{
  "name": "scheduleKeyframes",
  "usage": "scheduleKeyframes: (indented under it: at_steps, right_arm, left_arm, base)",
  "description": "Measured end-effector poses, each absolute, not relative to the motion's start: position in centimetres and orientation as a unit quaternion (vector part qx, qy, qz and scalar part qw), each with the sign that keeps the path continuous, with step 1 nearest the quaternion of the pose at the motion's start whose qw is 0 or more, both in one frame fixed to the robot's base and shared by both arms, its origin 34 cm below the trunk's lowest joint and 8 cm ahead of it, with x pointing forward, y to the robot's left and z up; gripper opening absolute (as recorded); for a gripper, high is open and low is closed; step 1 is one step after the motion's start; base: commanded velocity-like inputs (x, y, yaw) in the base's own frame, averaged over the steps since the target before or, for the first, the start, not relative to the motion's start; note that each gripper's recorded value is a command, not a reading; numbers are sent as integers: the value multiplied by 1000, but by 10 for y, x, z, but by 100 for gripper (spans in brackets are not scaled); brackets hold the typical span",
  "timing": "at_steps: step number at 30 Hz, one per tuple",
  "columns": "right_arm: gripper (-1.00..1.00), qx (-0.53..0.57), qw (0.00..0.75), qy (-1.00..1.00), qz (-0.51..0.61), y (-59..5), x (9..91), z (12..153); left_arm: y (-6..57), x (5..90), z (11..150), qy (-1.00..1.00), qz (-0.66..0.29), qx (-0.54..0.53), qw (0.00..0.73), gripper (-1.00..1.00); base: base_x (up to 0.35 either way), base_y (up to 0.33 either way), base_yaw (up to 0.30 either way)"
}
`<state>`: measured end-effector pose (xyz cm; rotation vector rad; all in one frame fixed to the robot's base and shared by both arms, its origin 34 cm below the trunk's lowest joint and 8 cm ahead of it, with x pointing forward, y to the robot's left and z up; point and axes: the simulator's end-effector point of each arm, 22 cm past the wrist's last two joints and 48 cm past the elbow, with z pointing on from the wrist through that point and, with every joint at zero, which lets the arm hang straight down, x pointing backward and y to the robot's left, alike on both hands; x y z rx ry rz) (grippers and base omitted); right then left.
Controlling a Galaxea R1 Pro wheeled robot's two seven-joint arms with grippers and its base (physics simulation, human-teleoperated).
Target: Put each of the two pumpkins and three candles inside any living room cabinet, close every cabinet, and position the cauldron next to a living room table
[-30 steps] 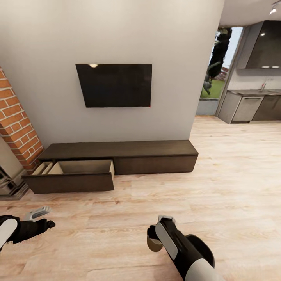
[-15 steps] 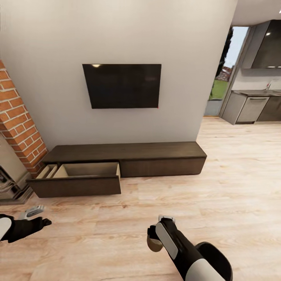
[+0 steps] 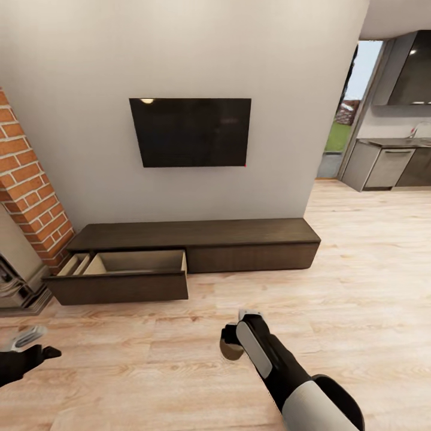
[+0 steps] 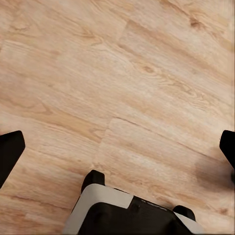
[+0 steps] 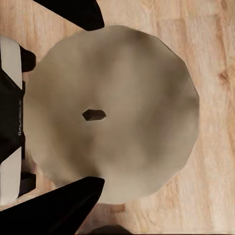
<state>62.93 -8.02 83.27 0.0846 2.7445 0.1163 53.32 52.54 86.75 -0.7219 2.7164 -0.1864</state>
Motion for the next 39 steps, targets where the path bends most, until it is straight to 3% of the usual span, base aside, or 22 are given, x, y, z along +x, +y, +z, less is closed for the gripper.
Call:
scheduleKeyframes:
  at_steps: [15,39]
  right_arm:
    - [-100,29,170,985,8,-98,639,825]
    - [-100,37,184,982,12,-96,644,828]
  left_arm:
    - [532,533,871,950,-69,-256,165,100]
    - [547,546,896,938,-92,-268,198,100]
  base:
    - [182,78,0]
    - [190,276,0]
